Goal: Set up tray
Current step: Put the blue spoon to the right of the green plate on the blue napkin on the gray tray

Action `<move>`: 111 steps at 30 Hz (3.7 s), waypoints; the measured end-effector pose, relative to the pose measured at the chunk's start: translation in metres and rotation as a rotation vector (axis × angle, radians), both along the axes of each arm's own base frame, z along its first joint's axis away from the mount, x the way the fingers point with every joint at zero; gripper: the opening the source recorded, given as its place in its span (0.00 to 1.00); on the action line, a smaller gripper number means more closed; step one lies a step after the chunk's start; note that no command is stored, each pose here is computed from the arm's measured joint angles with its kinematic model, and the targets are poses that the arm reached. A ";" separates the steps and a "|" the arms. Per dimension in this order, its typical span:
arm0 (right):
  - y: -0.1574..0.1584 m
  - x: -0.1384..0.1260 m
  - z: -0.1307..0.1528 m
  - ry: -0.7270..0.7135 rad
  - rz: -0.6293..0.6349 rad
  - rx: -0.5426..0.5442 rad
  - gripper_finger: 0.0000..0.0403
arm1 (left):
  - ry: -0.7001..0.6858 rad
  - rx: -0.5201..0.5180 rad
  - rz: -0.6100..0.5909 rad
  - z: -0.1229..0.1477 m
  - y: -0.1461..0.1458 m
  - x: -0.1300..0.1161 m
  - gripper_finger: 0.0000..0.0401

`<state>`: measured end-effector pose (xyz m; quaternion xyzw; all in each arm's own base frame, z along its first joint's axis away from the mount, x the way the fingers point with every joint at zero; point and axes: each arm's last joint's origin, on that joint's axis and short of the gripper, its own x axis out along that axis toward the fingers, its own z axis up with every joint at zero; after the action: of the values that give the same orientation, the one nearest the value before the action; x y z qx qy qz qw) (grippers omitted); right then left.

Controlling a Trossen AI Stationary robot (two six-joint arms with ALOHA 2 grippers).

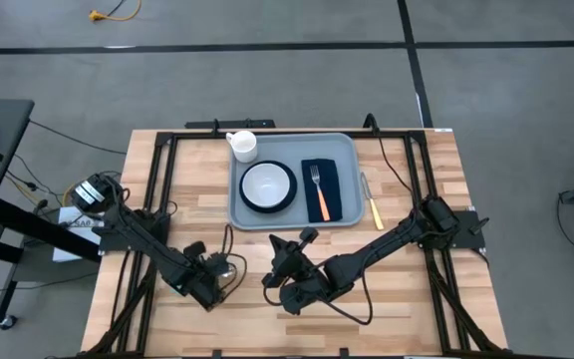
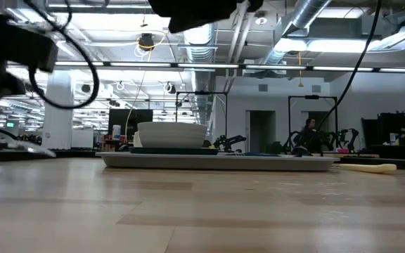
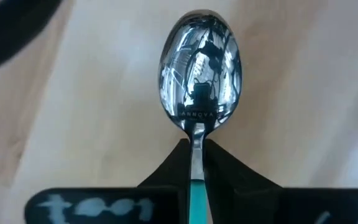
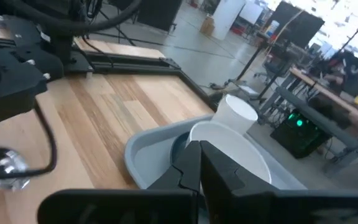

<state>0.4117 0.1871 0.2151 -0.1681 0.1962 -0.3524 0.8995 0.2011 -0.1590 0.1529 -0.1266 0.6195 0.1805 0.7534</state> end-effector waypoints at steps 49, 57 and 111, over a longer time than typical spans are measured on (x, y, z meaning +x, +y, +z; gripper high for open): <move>0.086 -0.017 0.076 0.047 0.622 -0.471 0.28 | -0.778 -0.154 -0.558 0.186 -0.017 -0.002 0.03; 0.082 -0.013 0.078 0.027 0.663 -0.475 0.28 | -0.736 -0.143 -0.565 0.175 -0.023 0.008 0.03; -0.088 -0.066 0.125 0.565 0.652 0.340 0.00 | -0.526 0.229 -0.436 0.154 -0.016 -0.033 0.44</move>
<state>0.3456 0.0991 0.3401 -0.1604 0.4255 0.0453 0.8895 0.1676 -0.1750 0.3069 0.0516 0.3926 0.0451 0.9171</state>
